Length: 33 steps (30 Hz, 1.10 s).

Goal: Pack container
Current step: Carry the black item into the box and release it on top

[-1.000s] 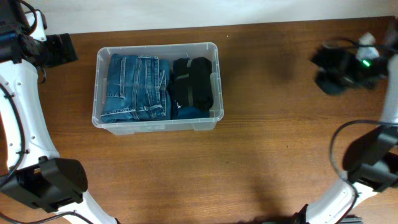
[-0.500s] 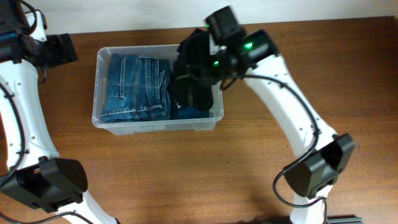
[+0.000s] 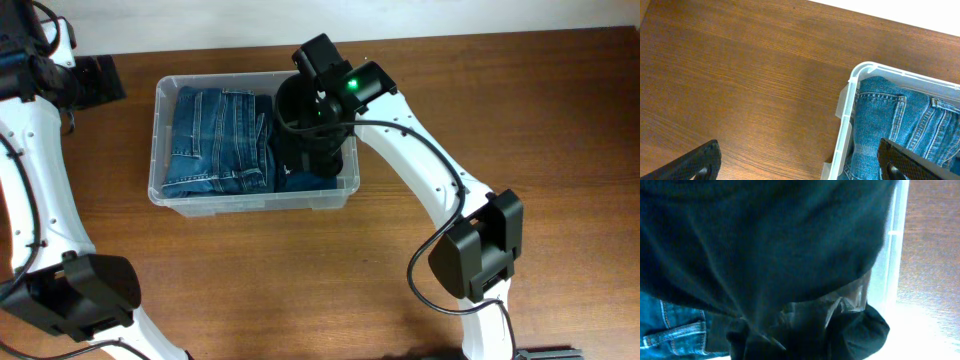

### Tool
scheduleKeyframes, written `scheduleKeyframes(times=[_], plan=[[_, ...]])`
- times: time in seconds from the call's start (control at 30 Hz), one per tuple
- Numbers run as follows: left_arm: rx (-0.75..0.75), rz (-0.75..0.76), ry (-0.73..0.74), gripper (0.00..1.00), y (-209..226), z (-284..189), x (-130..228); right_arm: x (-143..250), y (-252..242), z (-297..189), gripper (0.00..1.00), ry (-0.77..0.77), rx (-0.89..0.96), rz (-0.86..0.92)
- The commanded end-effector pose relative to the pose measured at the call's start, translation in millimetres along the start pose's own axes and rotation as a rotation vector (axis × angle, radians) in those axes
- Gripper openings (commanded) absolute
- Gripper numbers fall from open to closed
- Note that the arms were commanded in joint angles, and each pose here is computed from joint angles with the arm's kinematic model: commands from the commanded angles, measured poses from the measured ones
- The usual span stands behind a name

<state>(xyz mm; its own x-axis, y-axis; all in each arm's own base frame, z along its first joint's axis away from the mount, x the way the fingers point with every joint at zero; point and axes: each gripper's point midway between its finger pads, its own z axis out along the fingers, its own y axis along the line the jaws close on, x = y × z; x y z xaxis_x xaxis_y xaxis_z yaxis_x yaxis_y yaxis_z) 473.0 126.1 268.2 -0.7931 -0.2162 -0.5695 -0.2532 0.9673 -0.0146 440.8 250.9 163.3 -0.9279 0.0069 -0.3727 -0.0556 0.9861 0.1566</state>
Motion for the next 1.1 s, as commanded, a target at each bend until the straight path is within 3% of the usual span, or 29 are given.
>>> scheduleKeyframes(times=[0.0, 0.07, 0.27, 0.53, 0.73, 0.8, 0.87, 0.97, 1.07], plan=[[-0.009, 0.011, 0.009, 0.99, 3, 3, 2, 7, 20, -3, 0.34, 0.019, -0.058, -0.018], [-0.009, 0.011, 0.009, 0.99, 3, 3, 2, 10, 24, -3, 0.45, 0.022, -0.064, -0.027], [-0.009, 0.011, 0.008, 0.99, 3, 3, 2, 10, 35, -4, 0.53, 0.011, -0.098, -0.144], [-0.009, 0.011, 0.008, 0.99, 3, 3, 2, -27, 55, -21, 0.88, -0.146, -0.162, -0.249], [-0.009, 0.011, 0.008, 0.99, 3, 3, 2, -52, 54, -24, 0.89, -0.26, -0.119, -0.311], [-0.009, 0.011, 0.008, 0.99, 3, 3, 2, -57, 52, -22, 0.83, -0.282, -0.096, -0.309], [-0.009, 0.011, 0.008, 0.99, 3, 3, 2, -59, 47, -11, 0.57, -0.283, -0.063, -0.305], [-0.009, 0.011, 0.008, 1.0, 3, 3, 2, -48, 40, 27, 0.04, -0.214, -0.022, -0.306], [-0.009, 0.011, 0.008, 0.99, 3, 3, 2, -28, 28, 59, 0.04, -0.114, 0.016, -0.26]])
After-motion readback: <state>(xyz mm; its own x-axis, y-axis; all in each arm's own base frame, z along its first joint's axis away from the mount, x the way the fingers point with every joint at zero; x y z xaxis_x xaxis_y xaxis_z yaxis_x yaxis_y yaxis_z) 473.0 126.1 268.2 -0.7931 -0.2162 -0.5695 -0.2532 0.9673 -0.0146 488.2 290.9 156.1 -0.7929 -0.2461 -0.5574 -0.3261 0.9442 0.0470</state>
